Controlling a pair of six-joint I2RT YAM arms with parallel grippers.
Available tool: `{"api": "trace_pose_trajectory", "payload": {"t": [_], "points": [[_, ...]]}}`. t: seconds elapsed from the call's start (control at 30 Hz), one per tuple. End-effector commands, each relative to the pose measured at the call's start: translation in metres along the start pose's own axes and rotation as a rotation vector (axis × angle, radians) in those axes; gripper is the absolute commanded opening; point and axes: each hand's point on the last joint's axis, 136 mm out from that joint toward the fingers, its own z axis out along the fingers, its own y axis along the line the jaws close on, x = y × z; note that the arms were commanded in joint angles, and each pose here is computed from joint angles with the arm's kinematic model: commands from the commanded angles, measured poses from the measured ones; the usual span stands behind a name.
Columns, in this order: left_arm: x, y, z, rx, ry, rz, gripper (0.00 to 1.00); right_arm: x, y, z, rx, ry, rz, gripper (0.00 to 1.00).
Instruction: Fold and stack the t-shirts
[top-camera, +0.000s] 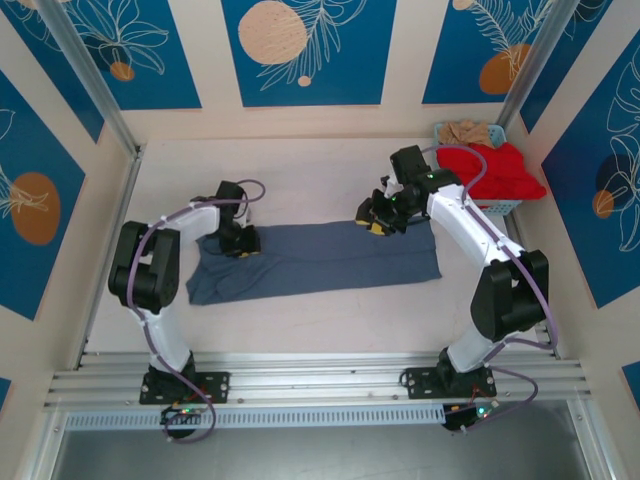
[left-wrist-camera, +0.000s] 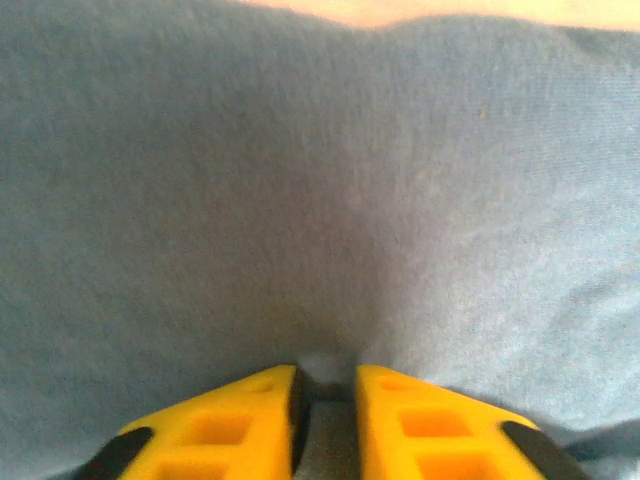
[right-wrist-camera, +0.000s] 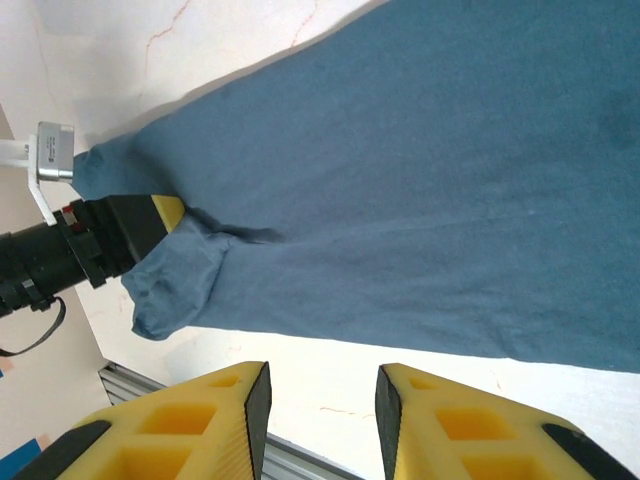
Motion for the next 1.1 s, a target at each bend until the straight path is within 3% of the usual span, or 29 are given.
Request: {"api": "trace_pose_trajectory", "payload": {"t": [0.0, 0.3, 0.7, 0.87, 0.97, 1.07], "points": [[0.006, -0.010, -0.020, 0.000, -0.026, 0.010, 0.13, 0.003, 0.011, -0.004, -0.032, 0.018, 0.004, 0.36], [0.041, -0.022, -0.027, -0.004, 0.068, -0.074, 0.03, 0.007, 0.005, -0.002, -0.018, 0.029, 0.006, 0.35], [0.089, -0.045, -0.025, -0.013, 0.182, -0.215, 0.03, 0.014, -0.003, 0.001, -0.014, 0.047, 0.020, 0.35], [0.105, -0.055, -0.014, -0.033, 0.222, -0.293, 0.11, 0.016, -0.007, 0.002, -0.009, 0.050, 0.024, 0.35], [0.115, -0.060, -0.009, -0.055, 0.240, -0.324, 0.25, 0.017, -0.009, 0.003, -0.009, 0.054, 0.031, 0.35], [0.122, -0.070, -0.010, -0.030, 0.247, -0.361, 0.27, 0.019, -0.012, 0.003, -0.005, 0.054, 0.034, 0.35]]}}
